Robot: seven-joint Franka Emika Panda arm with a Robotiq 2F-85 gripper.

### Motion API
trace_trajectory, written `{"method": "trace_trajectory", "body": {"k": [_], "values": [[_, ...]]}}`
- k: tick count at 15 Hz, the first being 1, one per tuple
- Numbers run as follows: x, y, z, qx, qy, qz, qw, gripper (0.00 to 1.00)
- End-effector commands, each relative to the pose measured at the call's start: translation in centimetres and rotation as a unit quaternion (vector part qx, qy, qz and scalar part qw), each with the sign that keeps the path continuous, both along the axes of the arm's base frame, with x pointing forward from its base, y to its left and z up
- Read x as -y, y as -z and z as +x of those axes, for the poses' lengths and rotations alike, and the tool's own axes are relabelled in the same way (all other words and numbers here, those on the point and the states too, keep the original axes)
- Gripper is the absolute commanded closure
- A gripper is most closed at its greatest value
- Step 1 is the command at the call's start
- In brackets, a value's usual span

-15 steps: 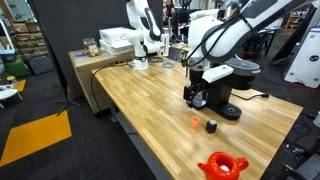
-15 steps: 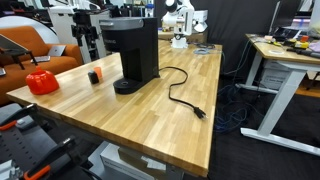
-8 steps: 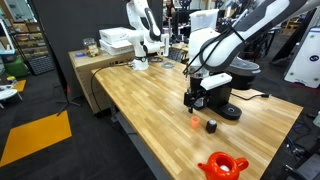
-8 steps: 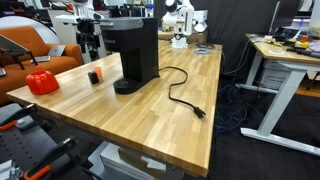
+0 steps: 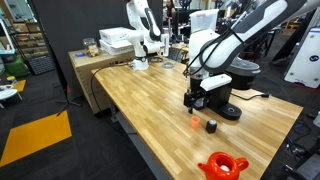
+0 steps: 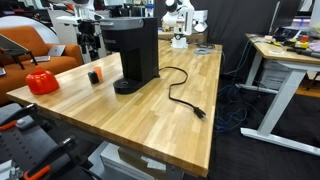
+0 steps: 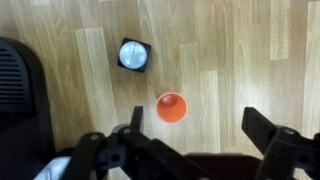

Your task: Move the peach cup forward

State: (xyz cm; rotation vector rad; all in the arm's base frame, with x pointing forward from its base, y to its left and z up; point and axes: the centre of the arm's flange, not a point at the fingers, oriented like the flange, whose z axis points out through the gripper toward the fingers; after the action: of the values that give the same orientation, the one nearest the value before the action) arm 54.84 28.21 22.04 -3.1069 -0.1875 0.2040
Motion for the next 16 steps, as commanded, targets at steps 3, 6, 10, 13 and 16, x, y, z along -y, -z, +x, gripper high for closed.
{"method": "trace_trajectory", "body": {"k": [3,6,10,13,16], "values": [[-0.9,2.2,1.5,-0.002,0.001,-0.01,0.9999,0.0],[-0.9,5.3,2.1,-0.019,0.004,-0.025,0.9995,0.0],[-0.8,8.3,2.6,-0.04,0.015,-0.027,0.9987,0.0],[-0.6,8.8,3.4,-0.042,0.022,-0.027,0.9985,0.0],[0.0,8.9,3.9,-0.042,0.029,-0.028,0.9983,0.03]]}}
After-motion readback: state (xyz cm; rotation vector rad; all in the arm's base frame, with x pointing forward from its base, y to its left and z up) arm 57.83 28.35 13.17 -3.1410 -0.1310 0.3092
